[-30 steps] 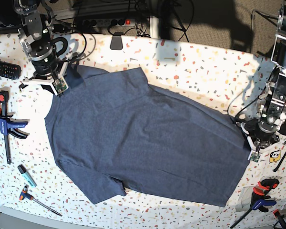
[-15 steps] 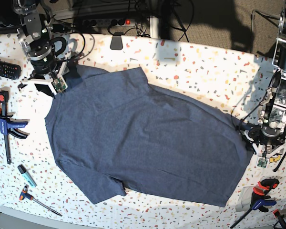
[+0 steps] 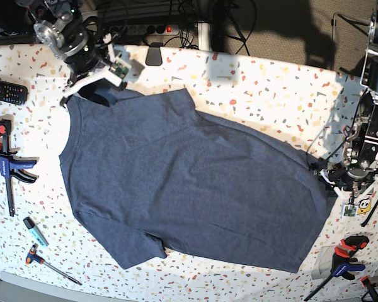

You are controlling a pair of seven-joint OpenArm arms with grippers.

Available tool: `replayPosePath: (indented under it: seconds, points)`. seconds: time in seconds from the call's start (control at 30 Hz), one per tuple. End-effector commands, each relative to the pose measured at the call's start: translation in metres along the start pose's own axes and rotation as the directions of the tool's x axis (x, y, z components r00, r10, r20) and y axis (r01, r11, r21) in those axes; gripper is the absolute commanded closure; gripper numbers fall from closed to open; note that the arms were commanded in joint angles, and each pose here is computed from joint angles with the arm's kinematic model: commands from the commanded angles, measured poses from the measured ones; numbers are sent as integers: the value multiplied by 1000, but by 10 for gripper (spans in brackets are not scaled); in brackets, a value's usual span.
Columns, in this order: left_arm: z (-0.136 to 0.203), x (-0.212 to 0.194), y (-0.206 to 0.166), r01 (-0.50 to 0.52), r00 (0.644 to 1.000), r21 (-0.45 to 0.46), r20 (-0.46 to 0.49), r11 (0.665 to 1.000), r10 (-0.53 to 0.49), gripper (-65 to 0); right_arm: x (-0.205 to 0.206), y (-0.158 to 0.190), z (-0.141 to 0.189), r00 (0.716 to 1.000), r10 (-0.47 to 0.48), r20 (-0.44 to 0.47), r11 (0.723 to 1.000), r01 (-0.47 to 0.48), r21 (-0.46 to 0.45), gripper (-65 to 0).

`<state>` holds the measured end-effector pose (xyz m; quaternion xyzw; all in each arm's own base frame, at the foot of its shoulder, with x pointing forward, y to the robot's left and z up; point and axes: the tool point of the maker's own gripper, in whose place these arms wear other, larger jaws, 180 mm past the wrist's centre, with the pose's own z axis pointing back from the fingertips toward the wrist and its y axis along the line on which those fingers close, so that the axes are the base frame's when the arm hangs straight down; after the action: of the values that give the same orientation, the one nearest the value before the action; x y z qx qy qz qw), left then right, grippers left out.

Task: Fold the T-shirt properly
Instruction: 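Release the right gripper and regrasp the shirt near the collar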

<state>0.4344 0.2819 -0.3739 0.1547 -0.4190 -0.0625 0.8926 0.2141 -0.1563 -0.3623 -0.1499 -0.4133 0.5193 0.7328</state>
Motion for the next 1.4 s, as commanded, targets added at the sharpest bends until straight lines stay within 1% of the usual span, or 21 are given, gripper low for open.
replayPosePath:
  seconds: [0.0, 0.07, 0.17, 0.27, 0.5, 0.57, 0.67, 0.7, 0.73, 0.83, 0.9, 1.0, 1.07, 1.17, 1.2, 1.27, 1.33, 1.37]
  points:
    - [4, 27, 10, -11, 998, 14, 65, 1000, 10, -305, 5, -12, 0, 999, 32, 15, 999, -32, -36, -351]
    - [7, 32, 5, -23, 997, -5, 69, 1000, 23, -305, 5, -14, -4, 999, 36, 14, 999, -35, -37, -356]
    - [13, 41, -4, -12, 996, -42, 86, 999, 16, -305, -2, -8, -14, 998, 58, -3, 998, -58, 4, -356]
    - [16, 48, -6, -10, 994, -49, 106, 999, 15, -305, -8, -7, -22, 998, 65, -15, 998, -64, 14, -356]
    - [16, 42, -9, -9, 995, -54, 99, 999, 14, -305, -20, -17, -41, 996, 81, -46, 997, -81, 4, -356]
    - [16, 41, -10, -9, 995, -54, 97, 999, 14, -305, -25, -19, -44, 995, 81, -57, 997, -81, 3, -356]
    - [16, 41, -10, -9, 995, -54, 97, 998, 14, -305, -24, -17, -44, 995, 82, -50, 997, -82, 6, -355]
    - [16, 41, -10, -9, 995, -54, 98, 998, 14, -305, -24, -17, -44, 995, 82, -48, 997, -82, 6, -340]
    - [16, 41, -10, -8, 995, -55, 97, 998, 14, -305, -23, -17, -45, 996, 82, -43, 997, -82, 6, -310]
    - [16, 40, -10, -9, 996, -55, 94, 998, 14, -305, -21, -17, -45, 996, 81, -33, 997, -81, 6, -201]
    - [16, 39, -10, -8, 996, -55, 93, 998, 13, -305, -19, -17, -45, 997, 76, -26, 997, -76, 5, -160]
    - [16, 35, -12, -7, 996, -57, 89, 998, 12, -305, -14, -14, -46, 999, 30, -11, 999, -30, 12, -160]
    - [16, 31, -13, -5, 996, -59, 84, 998, 10, -305, -7, -8, -45, 1000, -3, 10, 999, 3, 38, -160]
    - [16, 26, -15, -1, 997, -65, 78, 998, 6, -305, 12, 10, -38, 998, 12, 58, 994, -19, 111, -166]
    - [16, 26, -15, 0, 997, -67, 79, 998, 5, -305, 20, 17, -34, 997, 18, 75, 991, -28, 132, -180]
    - [16, 26, -15, 1, 997, -68, 81, 998, 4, -305, 32, 26, -29, 995, 22, 98, 987, -37, 154, -240]
    - [16, 26, -15, 1, 997, -68, 81, 998, 4, -305, 35, 38, -28, 996, 37, 86, 983, -51, 176, -302]
    - [16, 26, -15, 1, 997, -67, 80, 998, 4, -305, 37, 42, -29, 995, 51, 84, 982, -65, 177, -313]
